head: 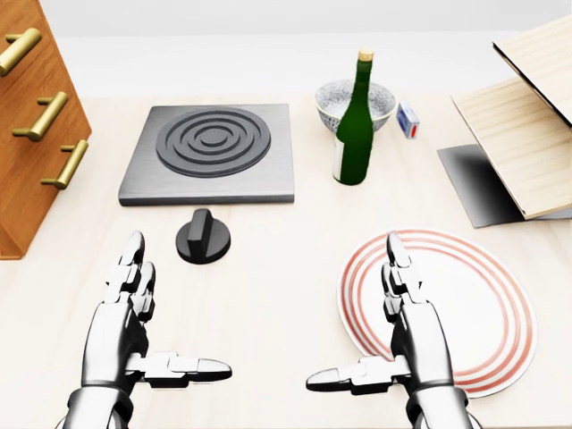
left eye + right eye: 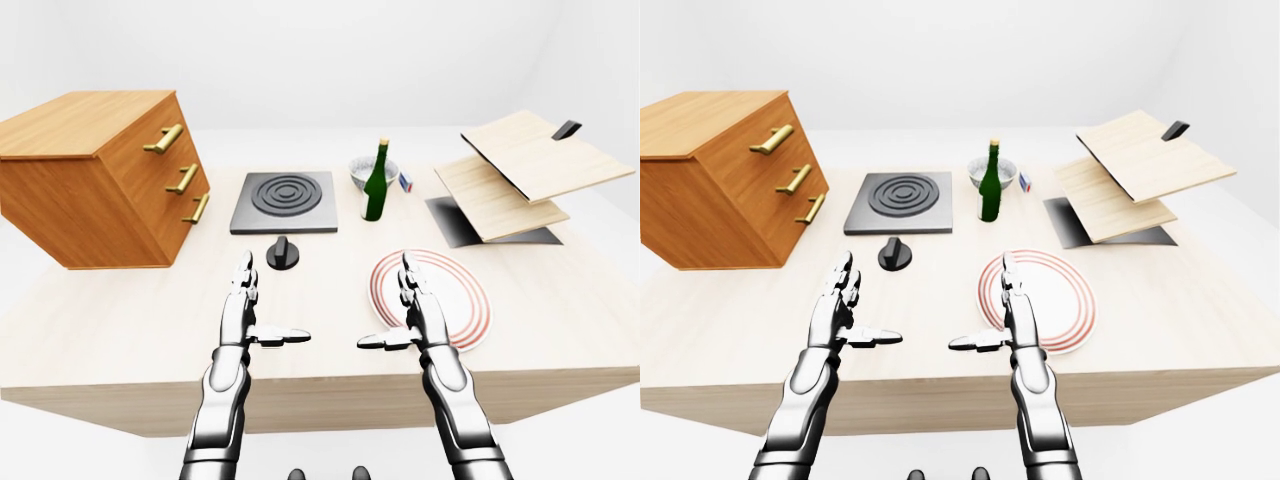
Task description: Turn on the stove.
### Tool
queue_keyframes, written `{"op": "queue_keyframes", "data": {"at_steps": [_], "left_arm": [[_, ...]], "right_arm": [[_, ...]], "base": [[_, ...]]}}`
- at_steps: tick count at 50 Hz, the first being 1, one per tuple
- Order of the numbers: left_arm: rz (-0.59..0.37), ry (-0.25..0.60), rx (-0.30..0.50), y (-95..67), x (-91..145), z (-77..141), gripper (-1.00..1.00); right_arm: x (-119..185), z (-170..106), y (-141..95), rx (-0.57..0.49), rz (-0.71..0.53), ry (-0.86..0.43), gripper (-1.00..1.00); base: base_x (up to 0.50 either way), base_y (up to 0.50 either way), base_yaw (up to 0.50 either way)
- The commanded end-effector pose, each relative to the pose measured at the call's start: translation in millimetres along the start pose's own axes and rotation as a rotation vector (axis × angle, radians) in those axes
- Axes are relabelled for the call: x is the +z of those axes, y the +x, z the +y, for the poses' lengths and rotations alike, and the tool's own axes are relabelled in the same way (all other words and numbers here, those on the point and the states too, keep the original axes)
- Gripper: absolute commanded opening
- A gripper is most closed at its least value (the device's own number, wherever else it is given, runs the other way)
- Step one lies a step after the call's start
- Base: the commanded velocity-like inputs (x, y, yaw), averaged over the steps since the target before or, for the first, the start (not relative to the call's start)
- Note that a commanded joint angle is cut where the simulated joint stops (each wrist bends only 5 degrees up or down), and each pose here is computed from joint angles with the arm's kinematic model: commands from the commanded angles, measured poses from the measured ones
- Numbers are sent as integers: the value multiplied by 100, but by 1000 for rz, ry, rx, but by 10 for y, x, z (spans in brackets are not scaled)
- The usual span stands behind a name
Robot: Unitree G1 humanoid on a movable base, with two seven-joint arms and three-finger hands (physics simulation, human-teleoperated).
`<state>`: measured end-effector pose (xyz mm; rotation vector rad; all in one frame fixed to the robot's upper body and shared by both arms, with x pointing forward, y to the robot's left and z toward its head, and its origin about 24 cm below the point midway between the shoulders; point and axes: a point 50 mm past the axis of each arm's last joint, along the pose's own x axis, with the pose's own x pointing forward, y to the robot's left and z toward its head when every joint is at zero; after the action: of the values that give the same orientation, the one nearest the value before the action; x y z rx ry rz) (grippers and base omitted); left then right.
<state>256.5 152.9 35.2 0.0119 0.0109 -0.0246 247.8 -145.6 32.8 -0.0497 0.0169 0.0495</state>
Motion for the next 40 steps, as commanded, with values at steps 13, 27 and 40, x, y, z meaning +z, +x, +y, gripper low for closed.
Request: {"op": "queue_keyframes", "data": {"at_steps": [13,27,40], "left_arm": [[-1,2,-1,3,-1,-3,100],[4,1,-3,13,-15,-9,100],[13,1,-6,42,-48,-14,100]], "right_arm": [[4,11,-13,7,-7,-4,100],[7,13,-16,7,-8,-4,100],[5,11,-16,7,-11,-6,100]], "base": [[22,0,0],[22,0,0],[22,0,0]]}}
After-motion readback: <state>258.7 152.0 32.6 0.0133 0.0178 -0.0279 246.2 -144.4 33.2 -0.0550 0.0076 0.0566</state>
